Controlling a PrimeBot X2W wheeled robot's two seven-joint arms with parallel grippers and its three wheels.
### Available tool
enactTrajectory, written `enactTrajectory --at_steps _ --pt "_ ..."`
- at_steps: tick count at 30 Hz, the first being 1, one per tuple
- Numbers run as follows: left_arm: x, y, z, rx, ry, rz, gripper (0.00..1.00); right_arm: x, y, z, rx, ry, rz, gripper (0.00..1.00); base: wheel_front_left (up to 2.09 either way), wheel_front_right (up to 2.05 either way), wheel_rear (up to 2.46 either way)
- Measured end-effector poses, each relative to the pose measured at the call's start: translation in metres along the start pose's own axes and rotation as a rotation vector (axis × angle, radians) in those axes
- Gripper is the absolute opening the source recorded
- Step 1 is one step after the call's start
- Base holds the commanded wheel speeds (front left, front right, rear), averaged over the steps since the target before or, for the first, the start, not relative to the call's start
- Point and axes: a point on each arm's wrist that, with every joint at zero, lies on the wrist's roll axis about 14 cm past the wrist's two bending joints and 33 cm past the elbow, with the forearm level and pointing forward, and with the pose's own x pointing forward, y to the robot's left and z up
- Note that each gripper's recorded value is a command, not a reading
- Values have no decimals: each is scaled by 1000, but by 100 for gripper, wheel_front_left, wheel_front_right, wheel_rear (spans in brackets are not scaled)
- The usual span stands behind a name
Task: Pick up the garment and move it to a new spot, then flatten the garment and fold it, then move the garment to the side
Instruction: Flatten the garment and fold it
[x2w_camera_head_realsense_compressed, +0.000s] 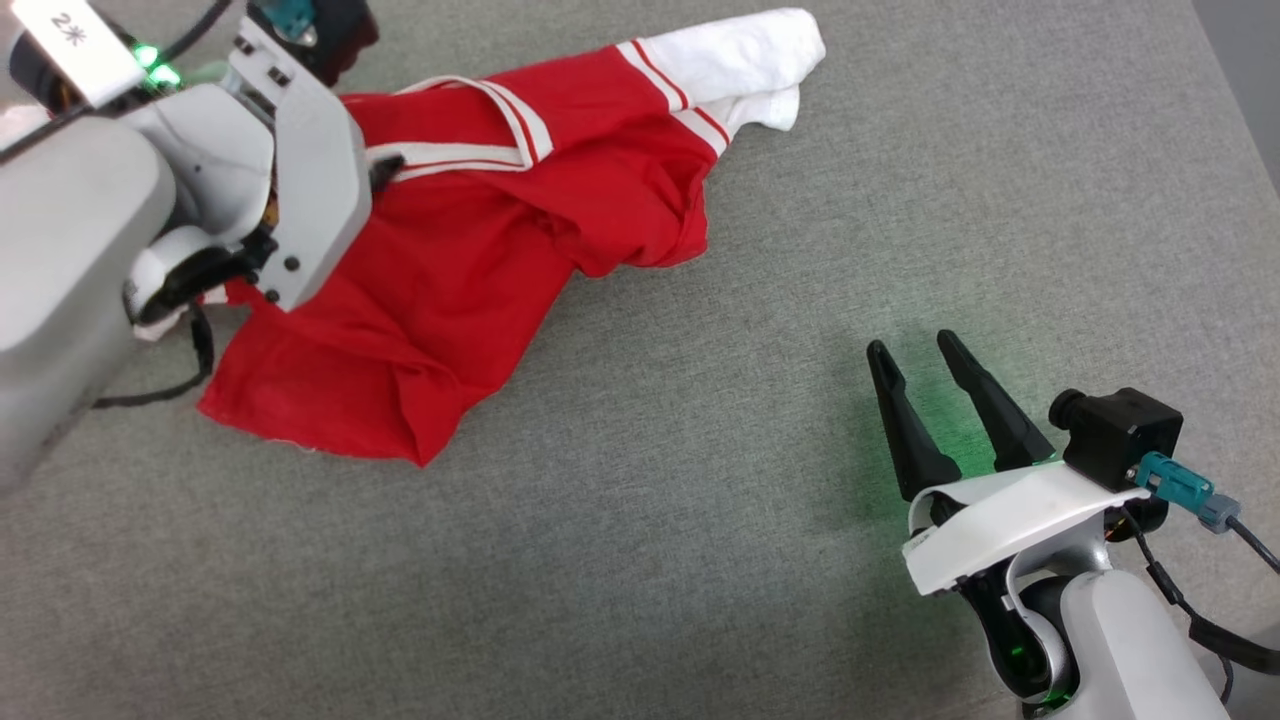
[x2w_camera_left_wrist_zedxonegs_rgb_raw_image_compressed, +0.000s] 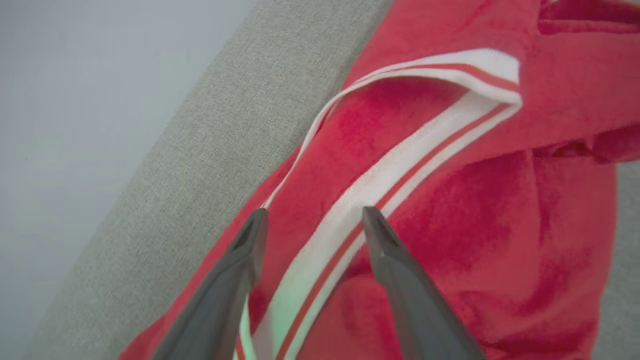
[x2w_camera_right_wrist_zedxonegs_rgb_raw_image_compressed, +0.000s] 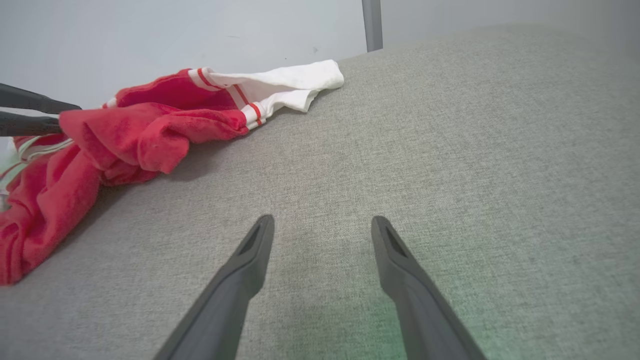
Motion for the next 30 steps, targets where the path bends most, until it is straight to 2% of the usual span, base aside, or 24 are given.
enactTrajectory --at_steps 7,17,18,19,20,30 --pt "-10 -9 0 14 24 -23 100 3 9 2 1 -6 26 100 0 0 0" --pt "7 -9 -17 31 60 -24 100 8 6 -3 4 3 22 100 0 0 0" --pt "8 -10 -16 36 51 -25 96 8 5 -3 4 4 19 100 0 0 0" --pt "9 -10 -14 38 41 -25 42 8 4 -3 4 2 17 100 0 0 0" --pt "10 -9 -12 37 34 -24 0 7 4 -4 4 3 15 100 0 0 0" --pt "10 11 12 36 -19 23 0 6 5 -7 20 7 17 100 0 0 0"
